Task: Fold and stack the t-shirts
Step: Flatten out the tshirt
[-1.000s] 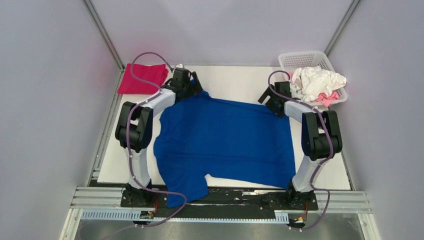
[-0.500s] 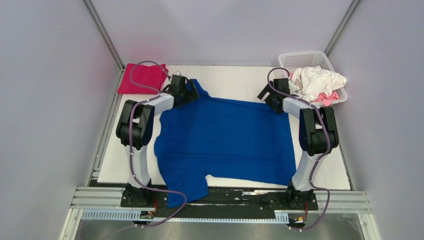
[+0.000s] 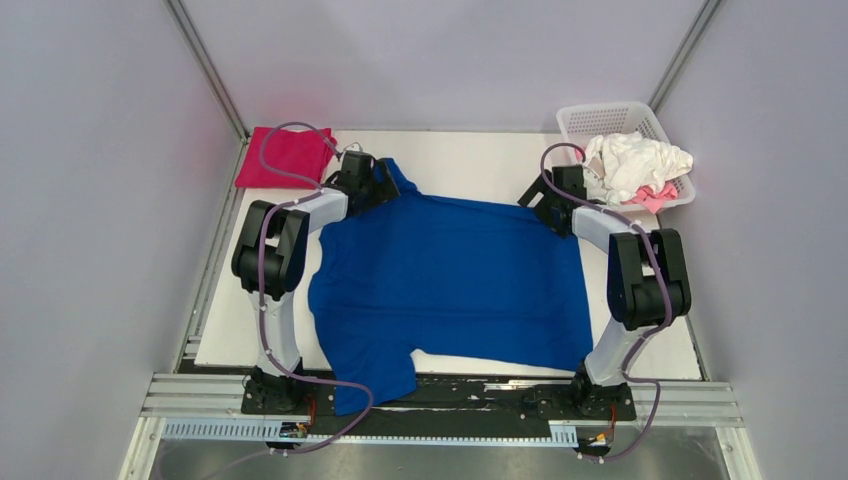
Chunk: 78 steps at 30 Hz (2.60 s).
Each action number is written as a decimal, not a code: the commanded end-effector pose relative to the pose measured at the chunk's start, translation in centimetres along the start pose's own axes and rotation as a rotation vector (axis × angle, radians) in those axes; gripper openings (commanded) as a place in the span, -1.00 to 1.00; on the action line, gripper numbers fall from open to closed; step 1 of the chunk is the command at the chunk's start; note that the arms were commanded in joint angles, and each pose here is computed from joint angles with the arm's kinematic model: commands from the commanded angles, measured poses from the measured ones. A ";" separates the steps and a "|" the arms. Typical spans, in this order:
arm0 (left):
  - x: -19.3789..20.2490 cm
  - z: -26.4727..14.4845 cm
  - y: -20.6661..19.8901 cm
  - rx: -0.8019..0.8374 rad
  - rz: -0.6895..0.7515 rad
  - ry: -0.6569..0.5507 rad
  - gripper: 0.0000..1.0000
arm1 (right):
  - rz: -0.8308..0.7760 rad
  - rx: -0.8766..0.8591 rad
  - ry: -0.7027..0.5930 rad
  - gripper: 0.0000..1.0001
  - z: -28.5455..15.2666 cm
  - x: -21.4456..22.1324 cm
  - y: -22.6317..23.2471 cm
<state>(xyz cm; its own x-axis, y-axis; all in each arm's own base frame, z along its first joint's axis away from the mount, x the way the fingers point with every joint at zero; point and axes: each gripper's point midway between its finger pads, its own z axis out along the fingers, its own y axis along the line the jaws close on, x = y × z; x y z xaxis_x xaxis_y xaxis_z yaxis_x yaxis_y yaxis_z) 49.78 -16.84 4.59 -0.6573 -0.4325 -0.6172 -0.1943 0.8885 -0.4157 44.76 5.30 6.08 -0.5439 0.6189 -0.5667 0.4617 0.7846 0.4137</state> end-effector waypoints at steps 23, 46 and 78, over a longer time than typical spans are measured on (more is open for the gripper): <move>0.6 -0.5 1.1 -0.057 0.050 0.062 1.00 | -0.107 -0.018 -0.249 1.00 9.5 -11.3 7.6; -5.6 -0.1 -4.9 0.103 -0.017 -0.073 1.00 | -0.312 -0.217 0.008 1.00 -2.4 3.4 8.8; -8.5 6.1 -11.8 0.396 -0.227 -0.080 1.00 | -0.321 -0.162 0.200 1.00 -2.9 10.7 2.3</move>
<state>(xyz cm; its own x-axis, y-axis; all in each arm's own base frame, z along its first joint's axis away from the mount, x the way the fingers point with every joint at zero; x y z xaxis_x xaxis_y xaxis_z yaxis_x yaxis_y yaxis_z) 59.03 -22.67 6.49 -0.6328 -0.5540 -0.5409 -0.1094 0.7556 -0.6458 38.88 13.25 3.68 -0.7507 0.3360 -0.5688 0.1597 0.9278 0.3373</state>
